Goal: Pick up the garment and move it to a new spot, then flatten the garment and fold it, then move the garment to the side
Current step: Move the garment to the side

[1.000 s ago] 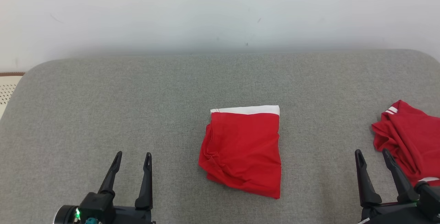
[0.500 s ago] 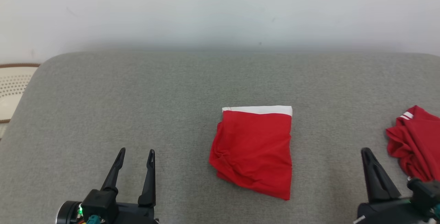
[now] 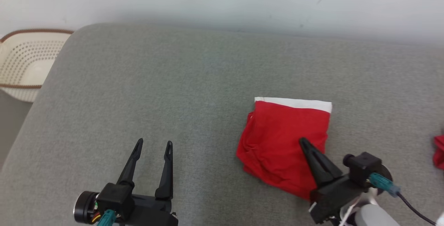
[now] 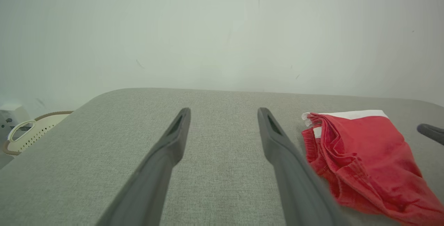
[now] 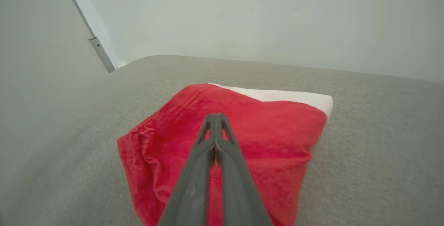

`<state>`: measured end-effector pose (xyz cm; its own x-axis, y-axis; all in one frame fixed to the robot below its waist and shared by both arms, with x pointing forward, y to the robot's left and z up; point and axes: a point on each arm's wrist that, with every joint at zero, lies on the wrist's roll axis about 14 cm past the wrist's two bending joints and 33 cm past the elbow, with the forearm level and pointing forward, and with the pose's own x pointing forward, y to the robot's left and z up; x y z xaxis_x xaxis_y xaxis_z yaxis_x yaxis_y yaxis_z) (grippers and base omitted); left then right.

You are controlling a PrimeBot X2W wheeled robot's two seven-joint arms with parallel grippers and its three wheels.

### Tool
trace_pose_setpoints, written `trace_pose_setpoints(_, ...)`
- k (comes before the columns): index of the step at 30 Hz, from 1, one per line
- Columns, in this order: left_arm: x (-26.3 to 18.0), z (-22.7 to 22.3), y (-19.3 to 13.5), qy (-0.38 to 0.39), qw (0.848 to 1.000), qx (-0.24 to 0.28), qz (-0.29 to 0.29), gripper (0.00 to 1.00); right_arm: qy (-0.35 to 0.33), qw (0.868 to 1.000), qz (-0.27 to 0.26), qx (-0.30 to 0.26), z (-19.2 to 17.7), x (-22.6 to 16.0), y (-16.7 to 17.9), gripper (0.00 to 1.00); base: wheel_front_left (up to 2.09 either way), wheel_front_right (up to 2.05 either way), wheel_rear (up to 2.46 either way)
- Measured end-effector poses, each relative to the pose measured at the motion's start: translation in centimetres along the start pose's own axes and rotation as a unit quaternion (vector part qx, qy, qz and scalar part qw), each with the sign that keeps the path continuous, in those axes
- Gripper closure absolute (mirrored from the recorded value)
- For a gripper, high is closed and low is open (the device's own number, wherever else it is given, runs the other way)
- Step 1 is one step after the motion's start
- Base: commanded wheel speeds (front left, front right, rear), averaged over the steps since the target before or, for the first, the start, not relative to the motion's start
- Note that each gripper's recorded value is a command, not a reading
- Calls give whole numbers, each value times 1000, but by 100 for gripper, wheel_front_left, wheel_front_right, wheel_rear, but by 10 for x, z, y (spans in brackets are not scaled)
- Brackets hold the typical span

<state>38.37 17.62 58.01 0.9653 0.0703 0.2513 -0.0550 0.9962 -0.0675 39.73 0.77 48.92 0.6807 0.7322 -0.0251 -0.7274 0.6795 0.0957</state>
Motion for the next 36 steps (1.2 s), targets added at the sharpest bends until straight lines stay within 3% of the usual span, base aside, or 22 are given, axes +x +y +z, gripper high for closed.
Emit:
trace_pose_setpoints(11,4,-14,14,17,999,7,26,0,56,993,94,36,-48,41,41,100,0,0,0)
trace_pose_setpoints(21,5,-19,16,20,999,12,28,0,108,978,168,57,-77,28,90,100,0,0,0)
trace_pose_setpoints(25,8,-19,13,19,999,11,24,0,94,981,157,67,-68,29,84,100,0,0,0)
trace_pose_setpoints(36,16,-17,-2,10,1000,8,-3,0,-33,995,76,60,8,19,38,100,0,0,0)
